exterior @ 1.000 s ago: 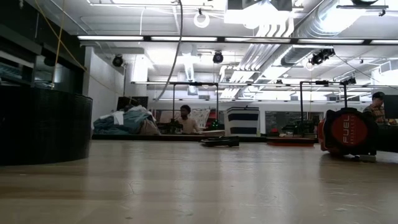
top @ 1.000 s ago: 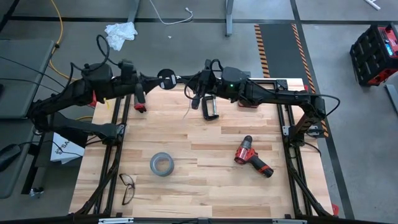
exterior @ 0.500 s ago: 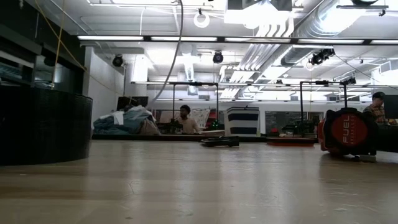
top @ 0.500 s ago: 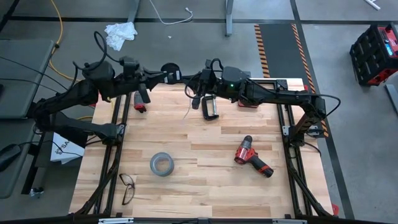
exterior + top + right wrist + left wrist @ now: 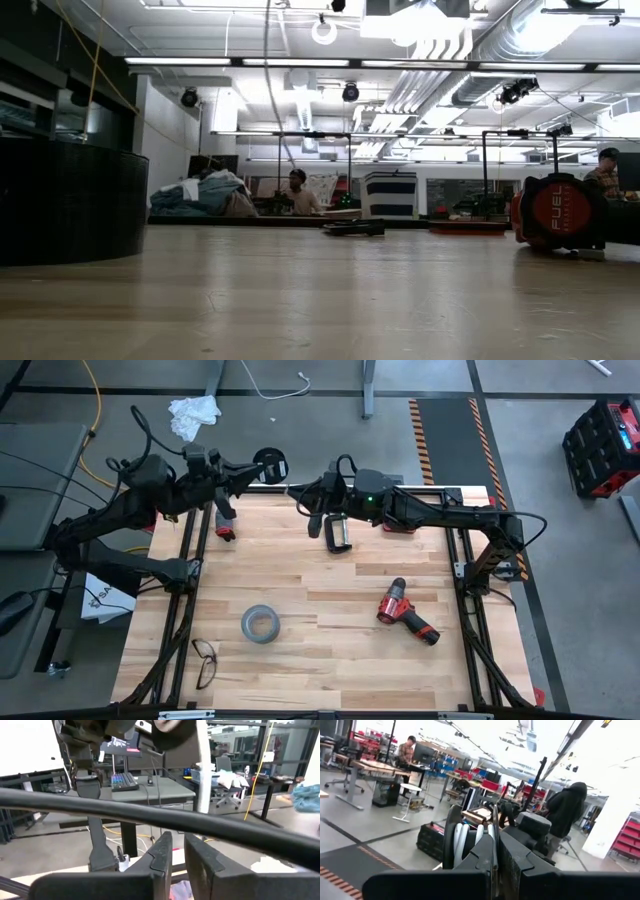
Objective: Coil cords
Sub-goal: Coil the white wire onto the black spool
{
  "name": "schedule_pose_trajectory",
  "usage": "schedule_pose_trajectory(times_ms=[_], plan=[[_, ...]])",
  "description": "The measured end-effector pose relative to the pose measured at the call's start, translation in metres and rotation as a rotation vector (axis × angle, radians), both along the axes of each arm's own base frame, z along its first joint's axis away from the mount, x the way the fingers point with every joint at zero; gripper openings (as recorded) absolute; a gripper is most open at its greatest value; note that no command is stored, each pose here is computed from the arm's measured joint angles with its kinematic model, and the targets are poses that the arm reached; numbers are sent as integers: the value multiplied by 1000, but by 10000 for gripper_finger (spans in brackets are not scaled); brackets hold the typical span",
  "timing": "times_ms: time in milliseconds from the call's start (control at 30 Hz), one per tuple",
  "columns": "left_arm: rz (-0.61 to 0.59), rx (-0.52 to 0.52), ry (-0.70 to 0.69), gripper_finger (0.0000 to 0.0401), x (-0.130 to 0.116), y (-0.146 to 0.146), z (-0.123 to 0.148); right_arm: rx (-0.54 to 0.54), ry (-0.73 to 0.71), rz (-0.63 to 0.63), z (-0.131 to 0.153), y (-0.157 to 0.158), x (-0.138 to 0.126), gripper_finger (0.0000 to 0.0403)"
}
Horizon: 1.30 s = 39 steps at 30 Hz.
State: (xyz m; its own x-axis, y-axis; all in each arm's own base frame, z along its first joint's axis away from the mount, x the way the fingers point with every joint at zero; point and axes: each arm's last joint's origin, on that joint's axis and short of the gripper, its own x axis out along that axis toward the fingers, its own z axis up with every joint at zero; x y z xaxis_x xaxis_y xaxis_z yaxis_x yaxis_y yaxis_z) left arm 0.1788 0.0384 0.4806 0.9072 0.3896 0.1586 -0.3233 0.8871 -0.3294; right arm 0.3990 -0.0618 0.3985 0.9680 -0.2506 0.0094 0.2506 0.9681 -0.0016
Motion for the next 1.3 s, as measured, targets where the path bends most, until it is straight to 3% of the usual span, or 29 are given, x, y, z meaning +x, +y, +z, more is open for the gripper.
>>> schedule_pose_trajectory(times_ms=[367, 600, 767, 1000, 1200, 1300], plan=[[-30, -2, -36, 4, -3, -1, 4, -7, -52, -69, 5, 2, 0, 50], [-8, 9, -47, 4, -10, -2, 6, 5, -91, -27, 14, 23, -3, 103], [-12, -8, -53, 4, -9, -2, 6, -44, -43, -143, 13, 28, -6, 133], [-35, -33, -85, 4, -8, -2, 7, 56, -35, -199, 9, 10, -8, 138], [-46, -22, -130, 4, -7, -2, 11, 182, -72, -78, 9, 0, -8, 138], [-46, -22, -131, 4, -7, -2, 11, 195, -74, -53, 9, -1, -8, 138]])
